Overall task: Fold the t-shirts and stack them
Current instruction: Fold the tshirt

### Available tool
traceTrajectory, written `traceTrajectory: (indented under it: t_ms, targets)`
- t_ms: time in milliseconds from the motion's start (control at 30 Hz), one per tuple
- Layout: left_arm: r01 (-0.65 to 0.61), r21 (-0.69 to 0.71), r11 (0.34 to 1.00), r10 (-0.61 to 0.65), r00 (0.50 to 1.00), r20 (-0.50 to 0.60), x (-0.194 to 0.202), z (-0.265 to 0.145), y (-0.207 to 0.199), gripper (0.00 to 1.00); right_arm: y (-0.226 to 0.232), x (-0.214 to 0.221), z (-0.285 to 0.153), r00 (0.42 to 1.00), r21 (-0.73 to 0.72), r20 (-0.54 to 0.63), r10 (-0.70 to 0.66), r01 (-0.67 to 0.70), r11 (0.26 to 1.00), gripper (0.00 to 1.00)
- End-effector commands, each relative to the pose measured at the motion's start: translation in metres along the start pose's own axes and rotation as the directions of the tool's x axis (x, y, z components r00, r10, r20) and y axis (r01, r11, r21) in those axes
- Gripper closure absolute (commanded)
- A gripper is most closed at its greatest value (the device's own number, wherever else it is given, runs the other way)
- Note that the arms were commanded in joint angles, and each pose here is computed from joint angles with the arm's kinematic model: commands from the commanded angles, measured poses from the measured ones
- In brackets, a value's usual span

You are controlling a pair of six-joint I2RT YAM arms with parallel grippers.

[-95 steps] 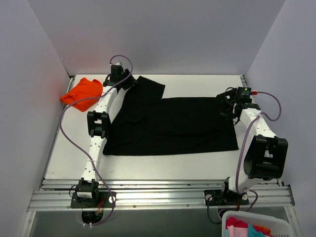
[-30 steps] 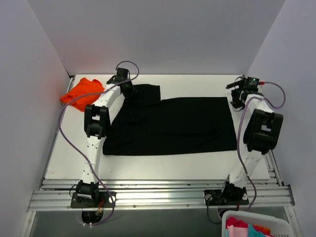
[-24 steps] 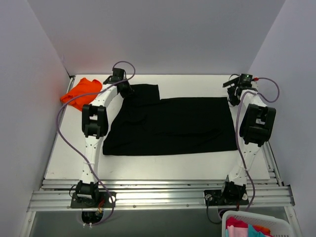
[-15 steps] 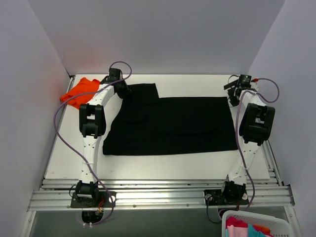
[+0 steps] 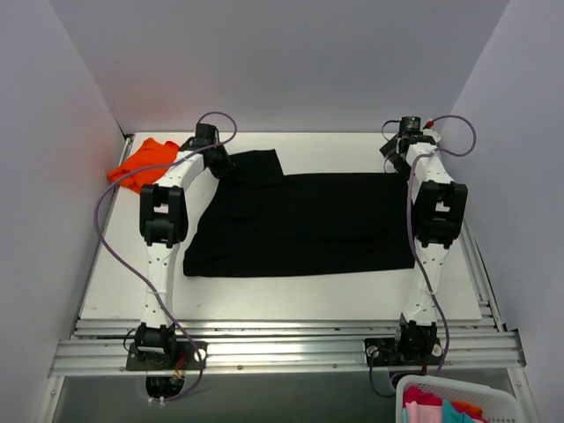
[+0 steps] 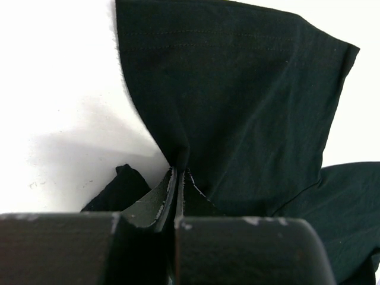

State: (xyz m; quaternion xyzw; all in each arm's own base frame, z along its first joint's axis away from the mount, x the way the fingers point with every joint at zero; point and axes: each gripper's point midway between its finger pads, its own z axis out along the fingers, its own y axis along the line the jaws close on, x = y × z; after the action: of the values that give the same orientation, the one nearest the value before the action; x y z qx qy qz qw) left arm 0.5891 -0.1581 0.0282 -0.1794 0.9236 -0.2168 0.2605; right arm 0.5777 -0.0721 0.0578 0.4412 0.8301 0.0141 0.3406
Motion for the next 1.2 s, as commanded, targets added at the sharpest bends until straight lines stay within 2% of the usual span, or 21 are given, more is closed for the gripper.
traceTrajectory:
  t_ms: [0,67,133,233,467,567,633,733,867,933,1067,1167]
  targets:
    - [-0.038,0.042,0.998,0.037,0.999,0.034,-0.013,-0.025,-0.021,0.98,-0.04,0.006,-0.016,0.995,0.263,-0.037,-0.088,0.095,0.96,0.19]
    - [-0.042,0.047,0.998,0.04,0.999,0.034,-0.012,-0.028,-0.023,0.98,-0.038,-0.001,-0.03,0.995,0.283,0.022,-0.092,0.082,0.956,0.16]
    - [-0.044,0.047,0.998,0.043,0.999,0.032,-0.011,-0.03,-0.023,0.98,-0.049,0.005,-0.028,0.997,0.274,0.028,-0.067,0.057,0.96,0.15]
    - [-0.045,0.041,0.998,0.044,0.999,0.022,-0.008,-0.03,-0.021,0.98,-0.078,0.009,-0.015,0.999,0.347,-0.04,-0.015,0.028,0.938,0.16]
    - [-0.046,0.06,0.997,0.044,0.999,0.032,-0.008,-0.034,-0.031,0.98,-0.08,0.011,-0.011,0.994,0.364,-0.101,-0.044,0.078,0.928,0.15]
    - [-0.053,0.069,0.996,0.05,0.998,0.04,-0.01,-0.037,-0.036,0.98,-0.075,0.028,-0.002,0.985,0.337,-0.174,-0.009,0.068,0.939,0.15]
    - [-0.053,0.073,0.996,0.051,0.998,0.041,-0.011,-0.039,-0.037,0.98,-0.076,0.059,0.008,0.962,0.345,-0.274,-0.004,0.102,0.933,0.15]
    - [-0.058,0.073,0.996,0.056,0.998,0.037,-0.01,-0.041,-0.038,0.98,-0.069,0.088,0.014,0.934,0.334,-0.357,-0.009,0.136,0.932,0.15]
    - [-0.067,0.065,0.996,0.065,0.997,0.038,-0.008,-0.049,-0.036,0.98,-0.066,0.104,0.02,0.939,0.331,-0.343,-0.027,0.147,0.932,0.17]
    - [-0.068,0.064,0.996,0.066,0.997,0.036,-0.003,-0.053,-0.033,0.98,-0.065,0.101,0.02,0.945,0.327,-0.326,-0.02,0.132,0.936,0.2]
    - [-0.062,0.055,0.997,0.061,0.998,0.015,0.007,-0.053,-0.024,0.98,-0.065,0.099,0.021,0.95,0.336,-0.313,-0.011,0.122,0.934,0.35]
    - [-0.067,0.052,0.996,0.066,0.998,0.012,0.009,-0.057,-0.022,0.98,-0.069,0.096,0.021,0.953,0.345,-0.304,-0.012,0.122,0.931,0.52]
